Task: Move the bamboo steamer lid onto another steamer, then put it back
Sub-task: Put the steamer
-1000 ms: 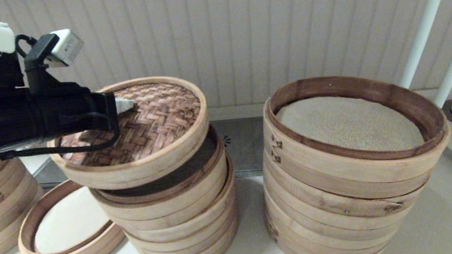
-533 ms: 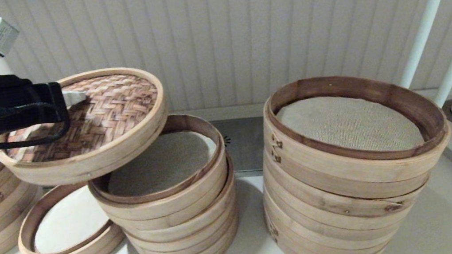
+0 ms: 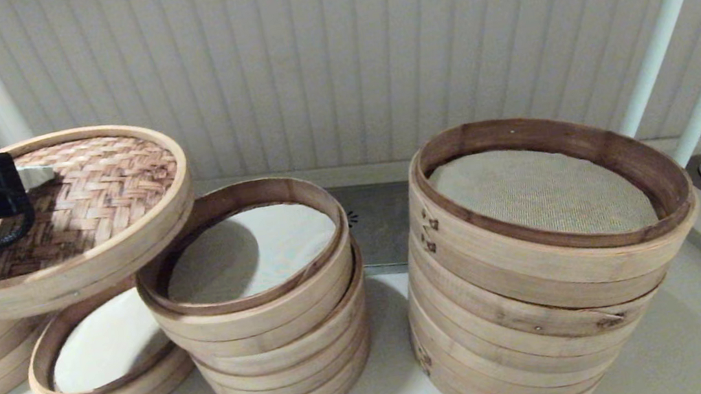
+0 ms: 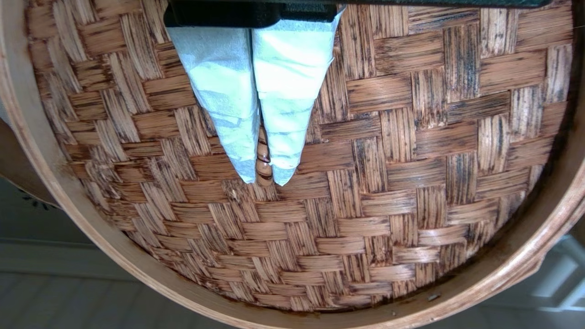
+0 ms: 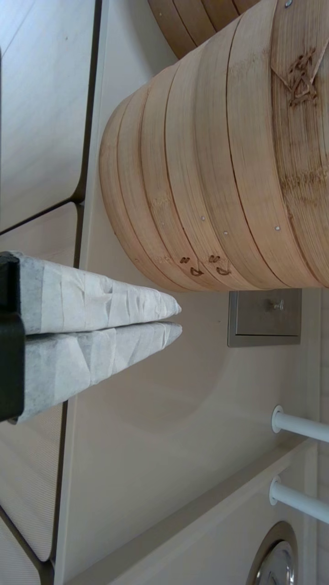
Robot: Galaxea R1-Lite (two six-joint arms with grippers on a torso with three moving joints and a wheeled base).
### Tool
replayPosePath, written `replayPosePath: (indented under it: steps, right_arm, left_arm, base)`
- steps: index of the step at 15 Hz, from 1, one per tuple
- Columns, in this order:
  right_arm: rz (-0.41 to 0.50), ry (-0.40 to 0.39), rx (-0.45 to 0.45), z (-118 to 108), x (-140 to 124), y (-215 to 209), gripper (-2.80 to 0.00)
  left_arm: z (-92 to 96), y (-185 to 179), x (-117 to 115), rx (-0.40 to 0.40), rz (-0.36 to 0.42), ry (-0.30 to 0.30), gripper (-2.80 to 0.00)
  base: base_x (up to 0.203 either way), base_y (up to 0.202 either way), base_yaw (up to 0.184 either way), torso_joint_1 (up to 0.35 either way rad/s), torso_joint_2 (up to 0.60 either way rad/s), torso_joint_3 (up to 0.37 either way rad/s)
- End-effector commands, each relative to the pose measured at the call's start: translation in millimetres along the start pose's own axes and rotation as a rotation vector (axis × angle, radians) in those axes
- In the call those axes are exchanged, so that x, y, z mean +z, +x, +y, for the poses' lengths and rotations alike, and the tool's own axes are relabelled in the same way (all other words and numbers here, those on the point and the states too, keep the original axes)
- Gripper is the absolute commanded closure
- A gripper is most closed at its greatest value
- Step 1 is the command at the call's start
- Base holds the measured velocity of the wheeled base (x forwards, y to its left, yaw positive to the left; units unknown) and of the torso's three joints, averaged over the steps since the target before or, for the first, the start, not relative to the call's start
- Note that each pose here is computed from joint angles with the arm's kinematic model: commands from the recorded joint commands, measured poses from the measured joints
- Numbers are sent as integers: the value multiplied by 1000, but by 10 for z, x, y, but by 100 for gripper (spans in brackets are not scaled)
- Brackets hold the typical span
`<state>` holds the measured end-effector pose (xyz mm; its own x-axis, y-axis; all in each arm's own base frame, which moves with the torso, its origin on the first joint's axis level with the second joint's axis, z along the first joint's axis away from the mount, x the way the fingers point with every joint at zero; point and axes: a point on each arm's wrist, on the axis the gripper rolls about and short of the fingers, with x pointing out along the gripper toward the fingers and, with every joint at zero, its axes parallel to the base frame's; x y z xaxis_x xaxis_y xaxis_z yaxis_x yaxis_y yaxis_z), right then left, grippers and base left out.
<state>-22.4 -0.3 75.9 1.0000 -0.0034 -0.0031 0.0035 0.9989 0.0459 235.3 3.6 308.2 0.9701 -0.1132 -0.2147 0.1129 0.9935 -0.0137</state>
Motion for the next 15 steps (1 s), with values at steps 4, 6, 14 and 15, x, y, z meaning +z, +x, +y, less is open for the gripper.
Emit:
replayPosePath:
  steps: [4,6,14,15]
  right_arm:
    - [3,0,0,0,-8,3,0]
    - [3,0,0,0,-8,3,0]
    - [3,0,0,0,-8,3,0]
    - [3,0,0,0,-8,3,0]
  left_arm:
    - [209,-145,-11,98,-18,-41,0]
    - [290,-147,-84,135,2,-75,0]
    - [535,-141,-386,233,92,-150,0]
    - [553,-144,-392,241,92,-153,0]
  base:
    - [0,0,0,0,0,0]
    - [0,0,0,0,0,0]
    - [0,0,0,0,0,0]
    - [0,0,0,0,0,0]
